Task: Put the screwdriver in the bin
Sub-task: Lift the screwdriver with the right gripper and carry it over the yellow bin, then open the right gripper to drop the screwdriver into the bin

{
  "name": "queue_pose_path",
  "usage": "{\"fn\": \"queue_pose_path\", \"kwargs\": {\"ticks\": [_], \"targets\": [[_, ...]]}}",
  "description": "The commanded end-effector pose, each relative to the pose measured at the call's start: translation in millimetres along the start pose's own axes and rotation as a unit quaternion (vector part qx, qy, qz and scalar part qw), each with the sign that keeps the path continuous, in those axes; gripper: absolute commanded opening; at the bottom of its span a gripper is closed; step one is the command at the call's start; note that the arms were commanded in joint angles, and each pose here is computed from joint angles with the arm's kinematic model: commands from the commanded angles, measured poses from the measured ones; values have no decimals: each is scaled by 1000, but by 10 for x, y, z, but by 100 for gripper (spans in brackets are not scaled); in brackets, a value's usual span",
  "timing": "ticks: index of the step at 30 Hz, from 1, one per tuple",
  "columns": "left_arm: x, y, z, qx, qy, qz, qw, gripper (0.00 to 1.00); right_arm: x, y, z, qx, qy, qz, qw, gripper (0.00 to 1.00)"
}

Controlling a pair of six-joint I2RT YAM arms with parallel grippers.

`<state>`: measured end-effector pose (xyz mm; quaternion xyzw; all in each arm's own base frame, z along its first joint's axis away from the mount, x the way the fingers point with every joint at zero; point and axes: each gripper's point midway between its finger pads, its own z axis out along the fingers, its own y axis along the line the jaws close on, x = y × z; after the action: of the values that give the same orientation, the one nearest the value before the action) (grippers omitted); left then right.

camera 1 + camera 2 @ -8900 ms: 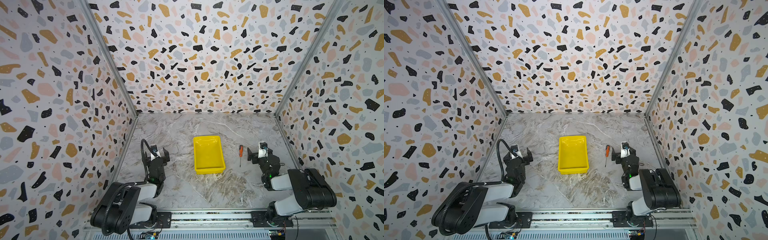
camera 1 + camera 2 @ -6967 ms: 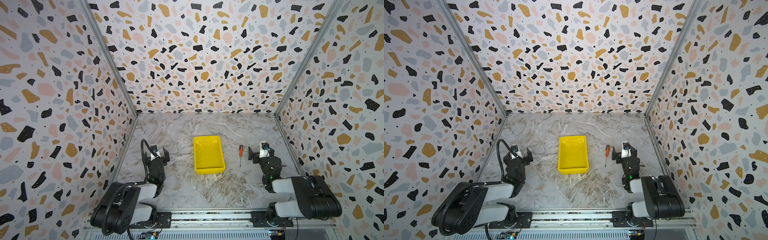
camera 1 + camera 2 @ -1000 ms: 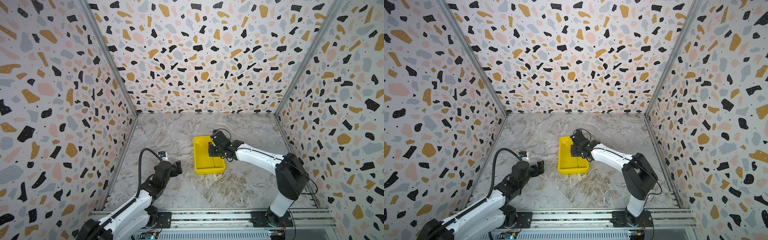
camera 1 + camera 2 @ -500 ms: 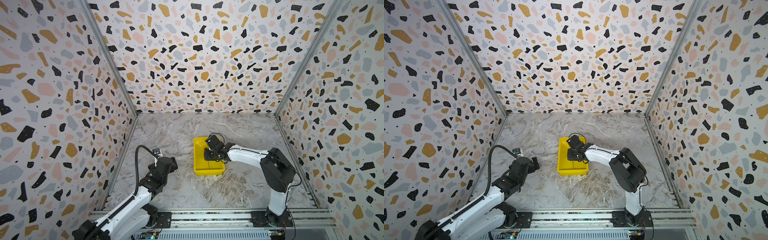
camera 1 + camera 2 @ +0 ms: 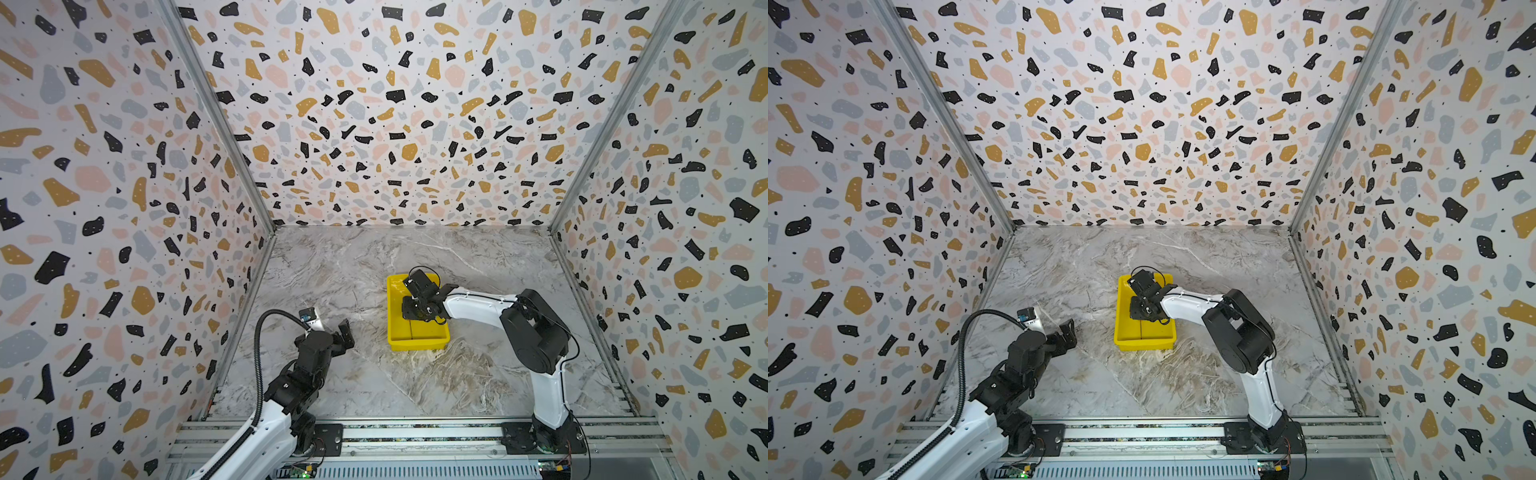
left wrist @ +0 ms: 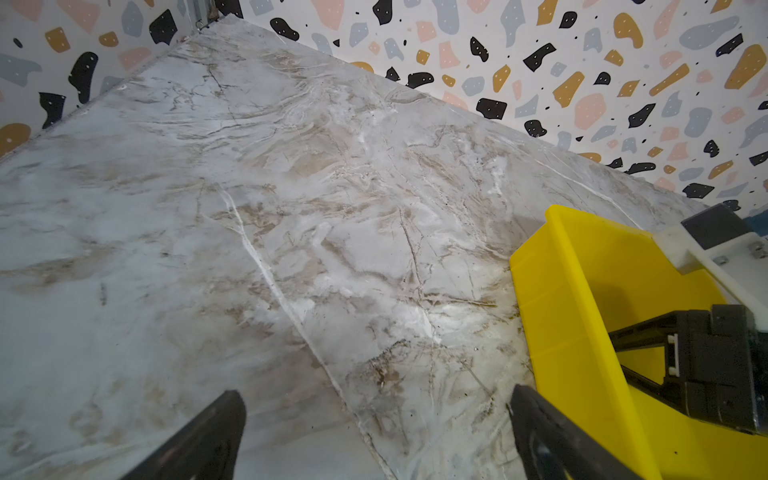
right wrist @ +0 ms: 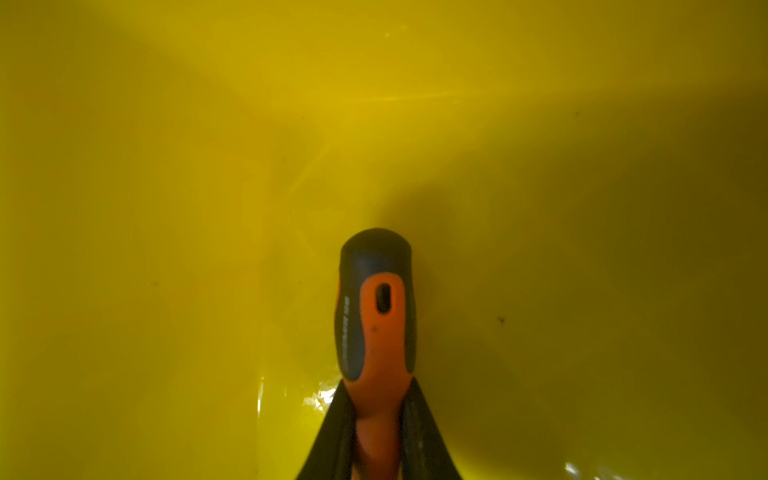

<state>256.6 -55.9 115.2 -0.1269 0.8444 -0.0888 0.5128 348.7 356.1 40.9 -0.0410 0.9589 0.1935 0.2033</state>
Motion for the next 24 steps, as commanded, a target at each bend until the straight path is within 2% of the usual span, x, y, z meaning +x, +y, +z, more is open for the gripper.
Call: {"fn": "queue_pose_path", "kwargs": {"ticks": [1,4,9,10,12,13,17,20,24], "targets": [[-50,-51,9,9,-10,1,1000,100,-101,56,-95,6,-11,5,1000,14],[-42,-32,15,4,-8,0,1000,100,-146,113,-168,-4,-16,2,1000,20],[-42,-21,11,1,-9,-2,1000,100,-312,252,-412,-21,-39,-13,999,40],[-45,-21,9,1,-10,-3,1000,100,-354,273,-482,-22,-45,-17,999,46],[-45,-21,9,1,-10,-3,1000,100,-434,307,-634,-25,-60,-24,998,68],[-41,-17,11,1,-10,-3,1000,100,-475,319,-725,-25,-68,-29,997,72],[-41,-11,11,-1,-10,-4,1000,100,-701,288,-1153,-16,-120,-47,992,74],[-39,-5,11,-3,-10,-5,1000,100,-930,120,-1570,4,-180,-62,982,76],[-39,4,10,-5,-10,-6,1000,100,-1162,-489,-2136,86,-294,-85,948,78]]}}
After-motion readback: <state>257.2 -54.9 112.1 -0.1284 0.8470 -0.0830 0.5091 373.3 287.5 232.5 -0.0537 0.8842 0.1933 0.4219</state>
